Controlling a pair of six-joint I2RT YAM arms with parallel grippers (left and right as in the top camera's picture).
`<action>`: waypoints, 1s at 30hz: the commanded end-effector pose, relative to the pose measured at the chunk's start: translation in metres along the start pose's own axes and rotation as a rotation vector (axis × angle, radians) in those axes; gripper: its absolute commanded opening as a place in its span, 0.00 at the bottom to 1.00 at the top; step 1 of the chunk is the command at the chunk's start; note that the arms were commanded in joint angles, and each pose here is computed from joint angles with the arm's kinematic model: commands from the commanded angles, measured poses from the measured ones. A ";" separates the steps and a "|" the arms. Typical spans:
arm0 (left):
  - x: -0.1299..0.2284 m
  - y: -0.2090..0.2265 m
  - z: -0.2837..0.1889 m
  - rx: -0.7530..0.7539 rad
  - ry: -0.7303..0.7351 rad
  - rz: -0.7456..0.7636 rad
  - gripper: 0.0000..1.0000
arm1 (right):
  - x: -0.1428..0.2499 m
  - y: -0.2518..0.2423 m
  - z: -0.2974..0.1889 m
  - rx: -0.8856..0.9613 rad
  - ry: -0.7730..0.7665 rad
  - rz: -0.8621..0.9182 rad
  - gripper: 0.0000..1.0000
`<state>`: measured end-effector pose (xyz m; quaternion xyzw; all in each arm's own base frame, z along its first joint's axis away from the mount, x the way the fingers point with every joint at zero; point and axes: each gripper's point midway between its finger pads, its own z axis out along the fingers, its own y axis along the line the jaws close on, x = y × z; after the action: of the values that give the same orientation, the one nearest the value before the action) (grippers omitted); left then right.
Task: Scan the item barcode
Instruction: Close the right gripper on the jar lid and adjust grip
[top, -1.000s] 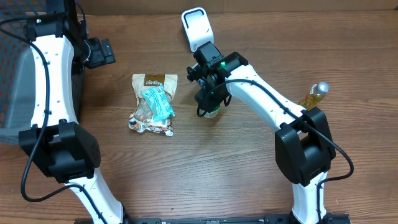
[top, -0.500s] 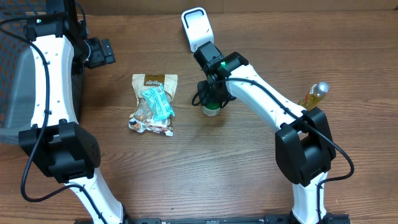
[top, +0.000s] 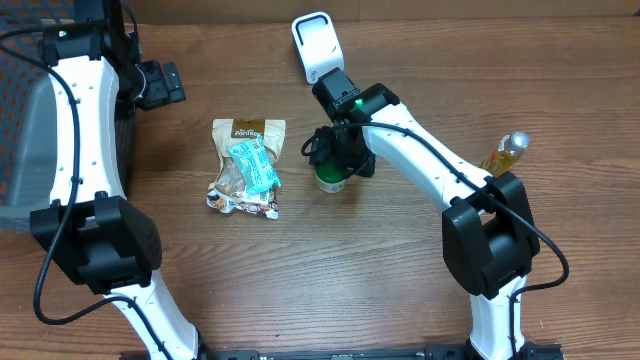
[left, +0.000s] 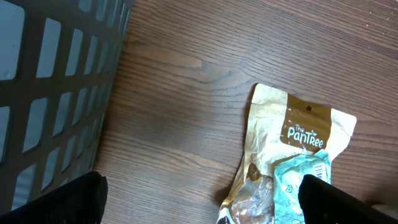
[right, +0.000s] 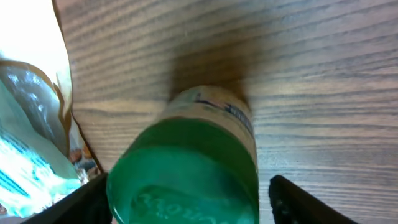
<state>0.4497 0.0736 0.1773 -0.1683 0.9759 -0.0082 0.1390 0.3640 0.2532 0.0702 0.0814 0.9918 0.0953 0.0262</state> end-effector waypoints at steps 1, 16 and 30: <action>-0.005 -0.001 -0.005 0.006 -0.018 0.018 0.99 | -0.016 0.002 -0.017 -0.034 -0.028 -0.035 0.83; -0.005 -0.001 -0.005 0.006 -0.018 0.018 1.00 | -0.012 0.013 -0.020 -0.035 -0.049 -0.639 0.89; -0.005 -0.001 -0.005 0.006 -0.018 0.018 1.00 | -0.008 0.004 -0.001 0.066 -0.064 -0.670 0.82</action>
<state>0.4497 0.0736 0.1773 -0.1683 0.9759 -0.0082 0.1390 0.3695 0.2641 0.0773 -0.2397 0.9645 0.0789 0.0776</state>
